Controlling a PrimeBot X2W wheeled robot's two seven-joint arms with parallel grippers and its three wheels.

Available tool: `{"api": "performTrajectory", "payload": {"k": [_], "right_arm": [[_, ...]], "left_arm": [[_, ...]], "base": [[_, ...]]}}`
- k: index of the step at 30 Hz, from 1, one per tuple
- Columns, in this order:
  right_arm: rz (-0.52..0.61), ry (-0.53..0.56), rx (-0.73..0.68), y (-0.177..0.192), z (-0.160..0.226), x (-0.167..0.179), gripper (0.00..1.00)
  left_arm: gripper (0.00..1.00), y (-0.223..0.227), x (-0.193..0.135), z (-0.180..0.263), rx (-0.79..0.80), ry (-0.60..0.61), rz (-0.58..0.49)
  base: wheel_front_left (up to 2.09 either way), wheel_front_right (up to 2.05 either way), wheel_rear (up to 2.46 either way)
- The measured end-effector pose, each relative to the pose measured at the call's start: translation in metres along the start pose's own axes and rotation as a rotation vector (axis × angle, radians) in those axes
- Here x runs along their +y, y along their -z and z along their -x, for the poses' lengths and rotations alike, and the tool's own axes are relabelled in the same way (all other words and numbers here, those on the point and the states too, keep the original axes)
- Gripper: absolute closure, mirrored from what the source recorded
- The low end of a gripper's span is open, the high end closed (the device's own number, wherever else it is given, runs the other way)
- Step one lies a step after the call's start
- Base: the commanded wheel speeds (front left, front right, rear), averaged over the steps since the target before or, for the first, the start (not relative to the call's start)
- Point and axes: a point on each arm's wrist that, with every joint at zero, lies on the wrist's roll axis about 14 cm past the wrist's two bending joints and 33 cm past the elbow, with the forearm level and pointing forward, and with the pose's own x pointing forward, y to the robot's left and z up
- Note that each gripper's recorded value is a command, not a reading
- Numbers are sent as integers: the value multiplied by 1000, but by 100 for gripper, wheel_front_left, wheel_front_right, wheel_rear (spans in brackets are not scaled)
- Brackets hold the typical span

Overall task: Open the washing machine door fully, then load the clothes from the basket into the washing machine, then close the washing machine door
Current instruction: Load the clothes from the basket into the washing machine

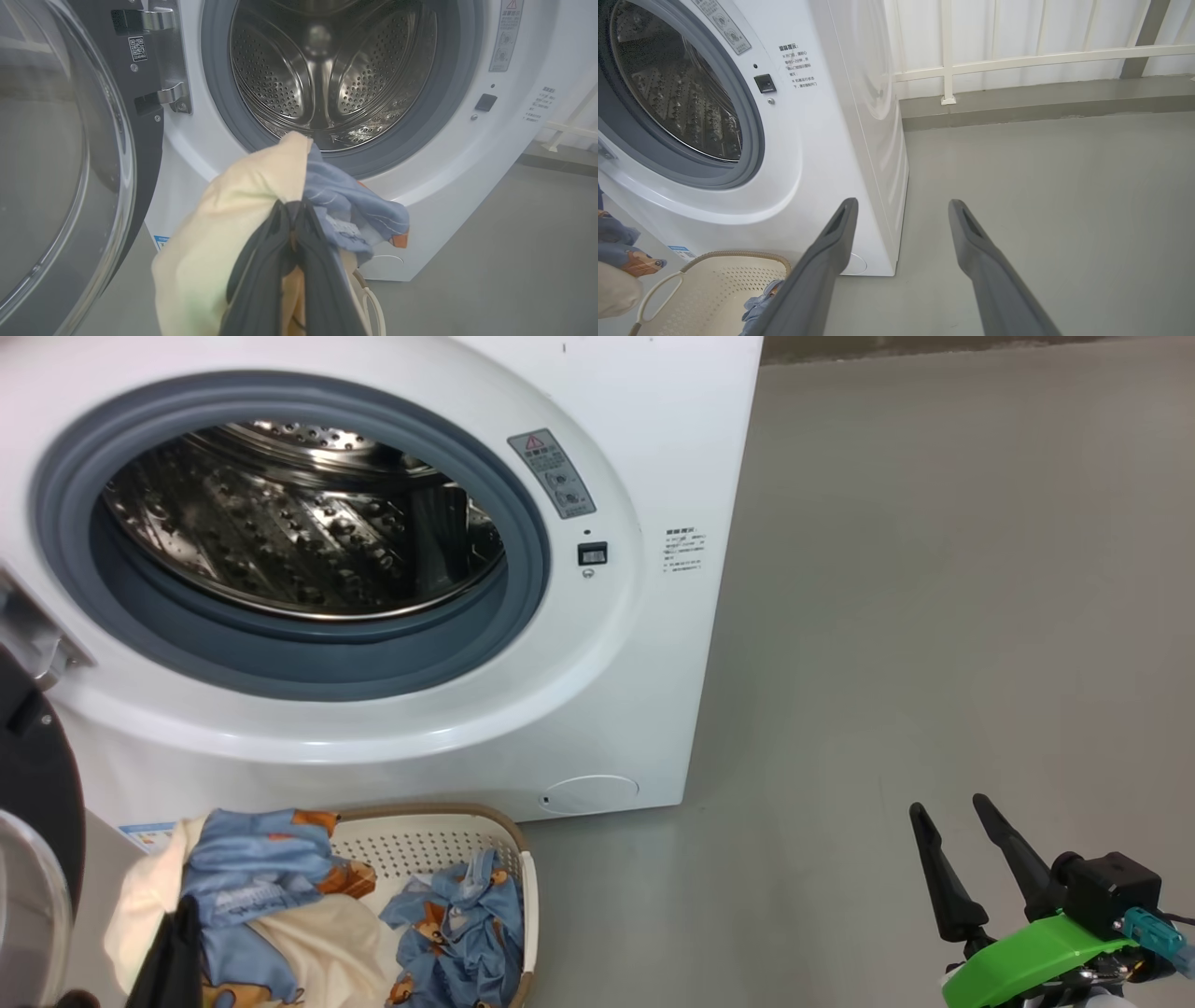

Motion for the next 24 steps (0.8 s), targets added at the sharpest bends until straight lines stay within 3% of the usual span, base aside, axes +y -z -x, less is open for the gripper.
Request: {"api": "performTrajectory", "payload": {"k": [11, 24], "right_arm": [[-14, 9, 24, 10, -4, 0, 0], [-39, 12, 40, 22, -32, 5, 0]], "left_arm": [[100, -6, -8, -8, -32, 2, 20], [100, -66, -44, -118, -201, 167, -27]], "base": [[0, 0, 0], [0, 0, 0]]}}
